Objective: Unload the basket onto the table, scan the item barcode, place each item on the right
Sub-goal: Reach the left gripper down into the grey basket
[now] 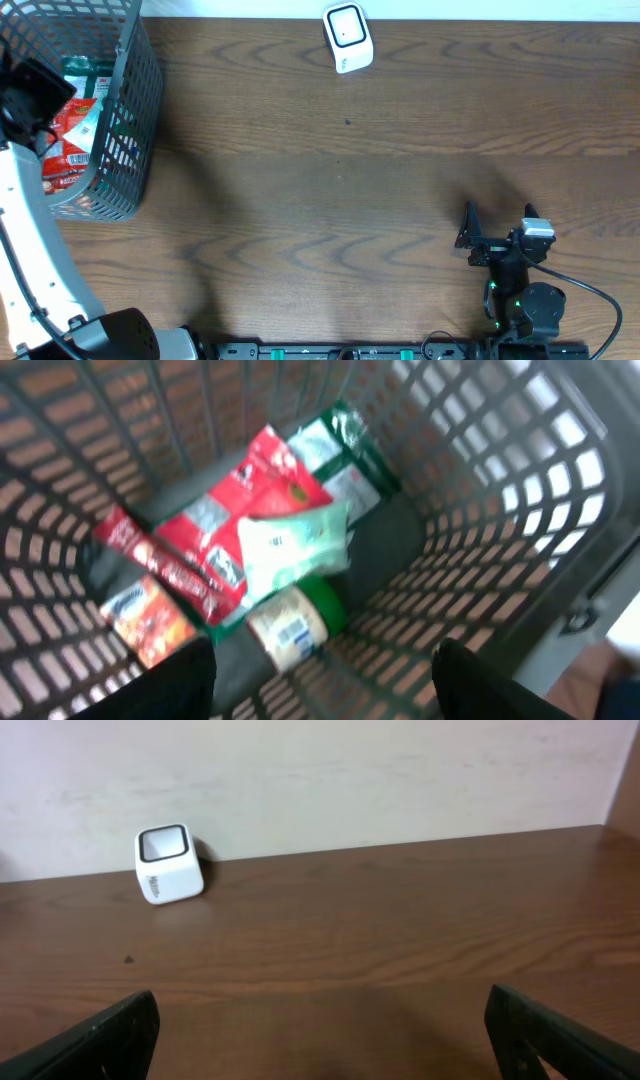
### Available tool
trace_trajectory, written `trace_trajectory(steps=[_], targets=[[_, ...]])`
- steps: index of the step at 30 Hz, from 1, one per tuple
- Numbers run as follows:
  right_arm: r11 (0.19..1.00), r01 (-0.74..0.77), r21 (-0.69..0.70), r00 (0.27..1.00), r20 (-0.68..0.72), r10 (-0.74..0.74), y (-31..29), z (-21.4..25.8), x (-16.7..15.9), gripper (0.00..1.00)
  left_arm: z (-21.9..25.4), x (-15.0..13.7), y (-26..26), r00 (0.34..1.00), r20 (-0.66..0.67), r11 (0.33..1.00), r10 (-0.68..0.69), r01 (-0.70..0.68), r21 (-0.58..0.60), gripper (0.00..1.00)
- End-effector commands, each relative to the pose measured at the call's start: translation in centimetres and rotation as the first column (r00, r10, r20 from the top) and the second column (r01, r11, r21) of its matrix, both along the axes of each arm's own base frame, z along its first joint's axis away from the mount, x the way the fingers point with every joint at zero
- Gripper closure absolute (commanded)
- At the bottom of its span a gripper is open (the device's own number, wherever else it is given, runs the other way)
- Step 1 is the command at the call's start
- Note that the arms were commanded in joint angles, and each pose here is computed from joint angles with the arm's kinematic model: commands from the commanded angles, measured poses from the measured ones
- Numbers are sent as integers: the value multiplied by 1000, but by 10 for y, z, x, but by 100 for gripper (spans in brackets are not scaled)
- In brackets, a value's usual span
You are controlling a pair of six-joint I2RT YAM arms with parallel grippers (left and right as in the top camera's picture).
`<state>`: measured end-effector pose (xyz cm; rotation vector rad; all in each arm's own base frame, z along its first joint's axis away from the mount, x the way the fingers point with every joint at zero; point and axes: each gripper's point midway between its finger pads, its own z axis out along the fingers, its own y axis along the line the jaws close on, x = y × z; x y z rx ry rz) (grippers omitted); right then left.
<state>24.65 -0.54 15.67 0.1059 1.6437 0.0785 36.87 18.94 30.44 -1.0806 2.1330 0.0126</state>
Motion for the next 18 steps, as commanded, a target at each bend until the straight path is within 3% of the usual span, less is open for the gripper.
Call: trace_trajectory(steps=[1,9,16,18], targets=[[1000,1,-6,1000,-2,-1,0,-1,0,1,10,6,11,999,45,1000,16,-17,19,25],[1000,1,-6,1000,-2,-1,0,-1,0,1,0,14,24,999,27,998,40,-41,49,17],[1000,1,-6,1000,-2,-1,0,-1,0,1,-63,35,33,988,-142,996,-68,75,44,7],[1000,1,-6,1000,-2,-1,0,-1,0,1,-81,46,24,971,-163,984,-176,180,8,7]])
